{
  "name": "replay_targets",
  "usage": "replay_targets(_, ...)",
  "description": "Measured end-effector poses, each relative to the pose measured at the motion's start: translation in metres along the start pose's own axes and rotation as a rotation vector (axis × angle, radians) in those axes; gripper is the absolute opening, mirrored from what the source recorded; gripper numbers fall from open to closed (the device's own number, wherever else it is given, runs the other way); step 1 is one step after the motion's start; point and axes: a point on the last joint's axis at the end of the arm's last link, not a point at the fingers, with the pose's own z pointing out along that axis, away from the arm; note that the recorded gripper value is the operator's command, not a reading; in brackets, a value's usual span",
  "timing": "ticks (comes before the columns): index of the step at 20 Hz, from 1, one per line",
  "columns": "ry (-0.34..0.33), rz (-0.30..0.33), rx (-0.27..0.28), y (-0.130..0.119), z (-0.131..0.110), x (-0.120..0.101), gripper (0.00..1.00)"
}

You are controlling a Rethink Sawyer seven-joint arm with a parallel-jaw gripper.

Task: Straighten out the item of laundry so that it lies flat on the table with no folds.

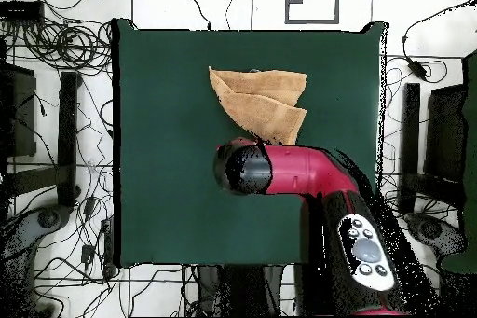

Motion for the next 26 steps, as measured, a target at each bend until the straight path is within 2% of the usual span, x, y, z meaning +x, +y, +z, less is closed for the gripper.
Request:
replay_targets(4,-0.004,0.044,-0.024,-0.03,-0.012,-0.006,1.0)
replay_targets(8,-0.027,0.069,-0.026,-0.064,-0.011,-0.004,1.0)
replay_targets(9,-0.04,0.075,-0.021,-0.081,-0.01,-0.002,1.0)
replay_targets(14,-0.05,0.085,-0.01,-0.12,0.0,0.012,1.0)
replay_targets(16,-0.05,0.086,-0.005,-0.144,0.009,0.023,1.0)
replay_targets(22,-0.063,0.071,0.014,-0.168,0.024,0.041,1.0)
replay_targets(26,-0.094,0.023,0.03,-0.163,0.036,0.053,1.0)
